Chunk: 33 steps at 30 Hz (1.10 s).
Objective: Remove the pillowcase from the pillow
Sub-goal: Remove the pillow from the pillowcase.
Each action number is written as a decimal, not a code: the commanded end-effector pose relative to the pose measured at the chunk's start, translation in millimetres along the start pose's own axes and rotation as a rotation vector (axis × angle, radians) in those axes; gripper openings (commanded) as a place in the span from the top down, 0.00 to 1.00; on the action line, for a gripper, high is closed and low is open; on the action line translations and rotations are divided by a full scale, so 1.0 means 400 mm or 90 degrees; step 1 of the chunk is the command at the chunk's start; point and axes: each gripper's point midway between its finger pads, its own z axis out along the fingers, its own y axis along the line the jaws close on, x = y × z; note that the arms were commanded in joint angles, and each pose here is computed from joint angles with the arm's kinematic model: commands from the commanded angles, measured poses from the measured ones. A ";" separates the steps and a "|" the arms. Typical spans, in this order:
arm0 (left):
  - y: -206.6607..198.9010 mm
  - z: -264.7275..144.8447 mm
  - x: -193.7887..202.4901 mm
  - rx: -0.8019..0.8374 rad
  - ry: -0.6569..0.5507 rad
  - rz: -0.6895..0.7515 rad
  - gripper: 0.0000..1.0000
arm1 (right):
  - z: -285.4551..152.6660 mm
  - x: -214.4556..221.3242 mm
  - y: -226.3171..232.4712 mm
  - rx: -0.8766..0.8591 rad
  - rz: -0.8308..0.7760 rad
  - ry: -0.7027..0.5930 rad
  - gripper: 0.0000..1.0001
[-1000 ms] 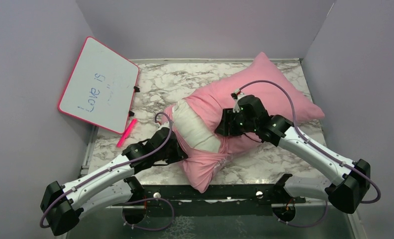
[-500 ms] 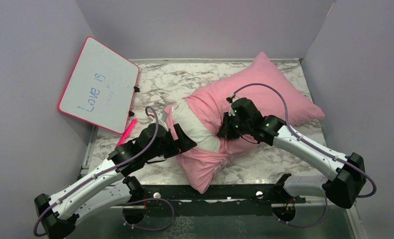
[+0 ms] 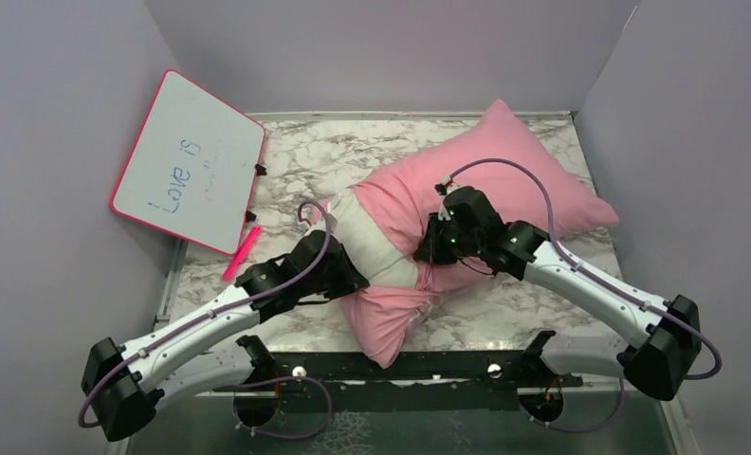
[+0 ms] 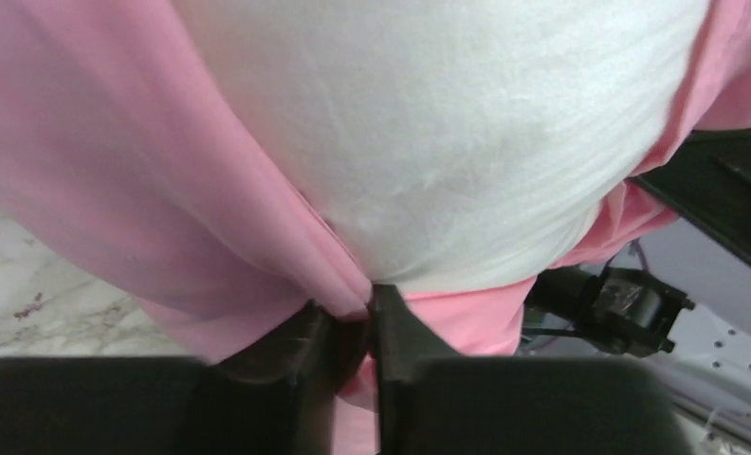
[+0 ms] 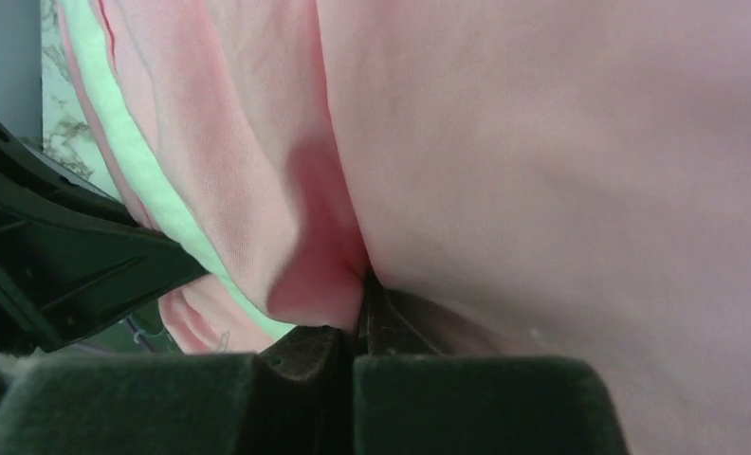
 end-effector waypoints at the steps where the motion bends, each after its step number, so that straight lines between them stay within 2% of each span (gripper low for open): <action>1: 0.024 0.006 0.028 0.001 0.017 0.015 0.95 | -0.013 -0.019 -0.037 0.058 0.017 -0.045 0.99; 5: 0.058 -0.024 0.049 0.007 0.016 -0.011 1.00 | -0.038 -0.081 -0.111 0.182 0.045 -0.123 0.99; 9: 0.087 -0.077 0.072 0.022 0.019 -0.032 1.00 | -0.096 -0.167 -0.169 0.301 0.063 -0.218 0.99; 14: 0.131 -0.129 0.124 0.011 0.065 -0.039 1.00 | -0.112 -0.240 -0.155 0.293 0.060 -0.265 0.99; 18: 0.164 -0.137 0.152 -0.009 0.091 -0.036 1.00 | -0.073 -0.208 -0.168 0.305 0.062 -0.224 0.99; 24: 0.223 -0.094 0.192 -0.080 0.142 -0.015 1.00 | -0.015 -0.061 -0.252 0.361 0.085 -0.122 0.99; 27: 0.217 -0.068 0.168 -0.095 0.120 -0.002 1.00 | 0.009 0.006 -0.223 0.296 0.071 -0.041 1.00; 30: 0.184 -0.039 0.131 -0.072 0.078 -0.004 1.00 | 0.011 0.044 -0.157 0.180 0.049 0.003 0.98; 33: 0.154 -0.012 0.116 -0.038 0.059 -0.013 1.00 | -0.022 0.046 -0.091 0.075 0.027 -0.001 0.82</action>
